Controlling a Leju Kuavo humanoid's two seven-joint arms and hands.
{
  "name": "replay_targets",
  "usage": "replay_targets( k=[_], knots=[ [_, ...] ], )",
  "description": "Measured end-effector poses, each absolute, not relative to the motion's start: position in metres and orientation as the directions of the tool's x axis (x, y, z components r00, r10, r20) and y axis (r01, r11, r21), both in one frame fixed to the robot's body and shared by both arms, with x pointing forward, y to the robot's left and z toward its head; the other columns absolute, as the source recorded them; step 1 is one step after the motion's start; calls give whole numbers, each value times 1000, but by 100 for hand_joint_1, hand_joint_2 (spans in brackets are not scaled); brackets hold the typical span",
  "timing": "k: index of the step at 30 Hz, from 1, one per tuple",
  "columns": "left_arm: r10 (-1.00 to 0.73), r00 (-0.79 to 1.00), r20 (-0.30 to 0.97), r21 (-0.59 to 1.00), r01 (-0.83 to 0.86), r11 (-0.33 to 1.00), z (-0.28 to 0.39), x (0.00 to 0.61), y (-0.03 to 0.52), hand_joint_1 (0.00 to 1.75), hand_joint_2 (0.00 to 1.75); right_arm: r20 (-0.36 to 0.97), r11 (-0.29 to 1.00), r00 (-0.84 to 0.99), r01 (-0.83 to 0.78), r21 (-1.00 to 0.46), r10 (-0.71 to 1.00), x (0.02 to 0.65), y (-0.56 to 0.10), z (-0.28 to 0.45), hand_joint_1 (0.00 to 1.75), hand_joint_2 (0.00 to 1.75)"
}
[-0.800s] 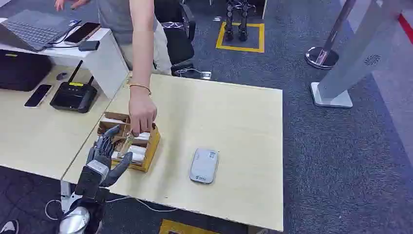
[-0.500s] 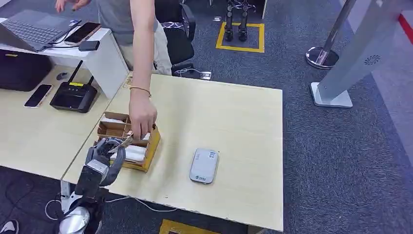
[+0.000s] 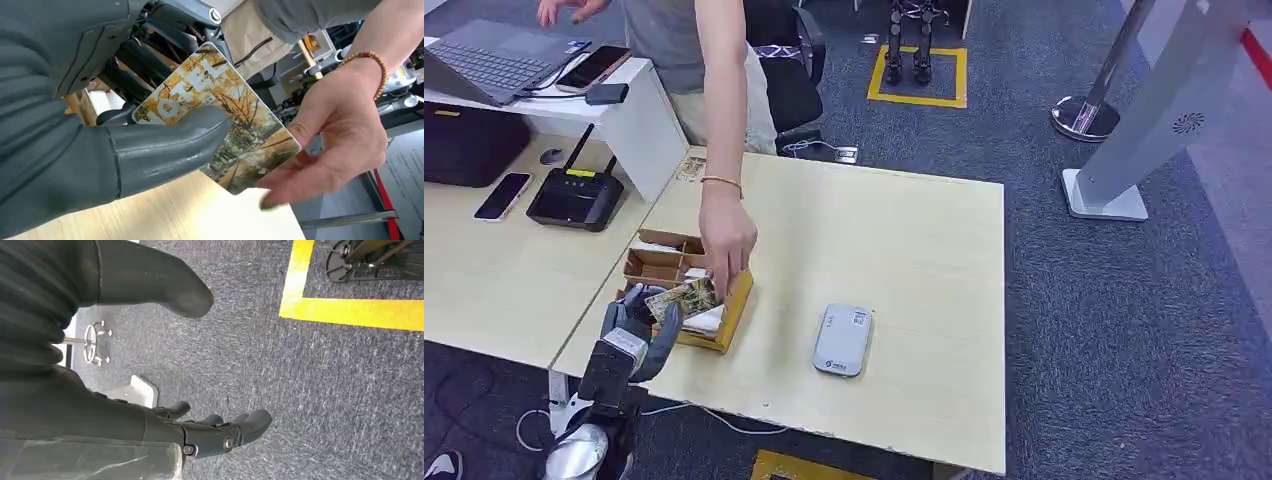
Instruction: Pass the card to the sensor for recognition and then transmit it.
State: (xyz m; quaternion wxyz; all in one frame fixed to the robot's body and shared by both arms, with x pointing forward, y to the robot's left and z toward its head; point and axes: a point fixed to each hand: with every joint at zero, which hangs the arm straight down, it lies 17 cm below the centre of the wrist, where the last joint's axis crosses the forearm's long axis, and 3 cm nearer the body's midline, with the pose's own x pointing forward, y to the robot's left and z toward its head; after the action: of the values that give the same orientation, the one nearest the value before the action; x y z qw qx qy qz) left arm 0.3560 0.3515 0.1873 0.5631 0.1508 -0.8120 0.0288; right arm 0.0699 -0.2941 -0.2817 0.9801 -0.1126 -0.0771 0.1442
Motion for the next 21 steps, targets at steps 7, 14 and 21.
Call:
replay_targets(
  k=[7,14,21],
  knots=[
    [-224,-319,921,132,-285,949,188,356,352,175,175,119,932,945,-270,-244,305,70,-294,-282,0,175],
    [-349,-300,888,244,-337,910,190,358,352,175,175,105,920,936,-302,-248,335,69,-295,-282,0,175],
    [-623,-250,741,487,-440,755,198,368,339,175,175,108,909,923,-335,-248,370,71,-293,-282,0,175]
  ],
)
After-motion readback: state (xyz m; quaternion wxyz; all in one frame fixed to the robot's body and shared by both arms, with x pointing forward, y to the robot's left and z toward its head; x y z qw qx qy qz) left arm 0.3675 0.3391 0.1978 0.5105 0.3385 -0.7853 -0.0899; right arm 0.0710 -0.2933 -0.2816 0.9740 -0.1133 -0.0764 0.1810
